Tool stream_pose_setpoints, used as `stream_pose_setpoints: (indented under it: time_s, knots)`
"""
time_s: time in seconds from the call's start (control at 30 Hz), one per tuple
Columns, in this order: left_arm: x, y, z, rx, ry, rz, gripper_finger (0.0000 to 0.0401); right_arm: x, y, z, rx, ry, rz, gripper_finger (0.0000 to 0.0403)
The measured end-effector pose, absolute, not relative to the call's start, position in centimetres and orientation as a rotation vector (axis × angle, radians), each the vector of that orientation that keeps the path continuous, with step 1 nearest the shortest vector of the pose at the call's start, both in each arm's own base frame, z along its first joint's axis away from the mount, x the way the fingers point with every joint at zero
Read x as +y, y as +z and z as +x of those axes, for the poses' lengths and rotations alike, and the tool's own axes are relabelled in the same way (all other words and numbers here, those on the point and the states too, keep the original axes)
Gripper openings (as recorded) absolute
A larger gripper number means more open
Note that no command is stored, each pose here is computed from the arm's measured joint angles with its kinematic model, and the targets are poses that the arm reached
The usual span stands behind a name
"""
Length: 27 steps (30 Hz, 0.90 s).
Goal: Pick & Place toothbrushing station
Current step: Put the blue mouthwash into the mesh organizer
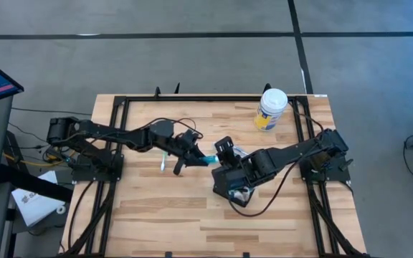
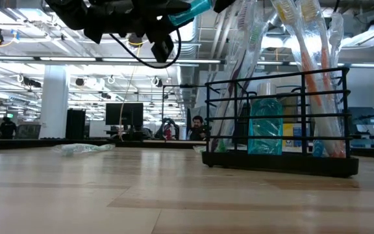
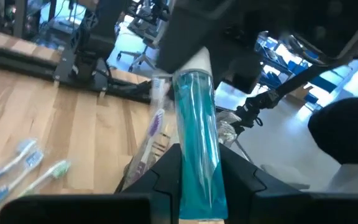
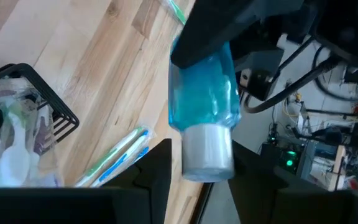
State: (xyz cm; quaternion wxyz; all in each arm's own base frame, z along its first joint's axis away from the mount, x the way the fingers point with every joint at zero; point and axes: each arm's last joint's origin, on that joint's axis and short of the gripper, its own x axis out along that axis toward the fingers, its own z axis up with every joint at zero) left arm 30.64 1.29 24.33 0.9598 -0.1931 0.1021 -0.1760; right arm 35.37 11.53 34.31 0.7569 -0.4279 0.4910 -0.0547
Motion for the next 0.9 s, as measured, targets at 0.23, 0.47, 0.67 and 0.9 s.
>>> stream_pose_setpoints:
  time_s: [0.23,0.47,0.67,0.9]
  knots:
    - [1.3,24.4,30.6,0.192,-0.354,-0.33,0.0063,11.1,34.7,34.4,1.095,-0.192,-0.81,0.0117]
    - [1.3,24.4,30.7,0.182,-0.321,-0.293,0.0063,10.8,36.3,32.6,1.073,-0.22,-0.621,0.011]
    - [0.9,24.4,30.7,0.179,-0.321,-0.27,0.0063,9.9,39.7,29.9,0.943,-0.262,-0.421,0.011]
    - [0.2,24.4,30.8,0.162,-0.29,-0.218,0.0063,9.6,41.8,28.1,0.745,-0.15,-0.188,0.011]
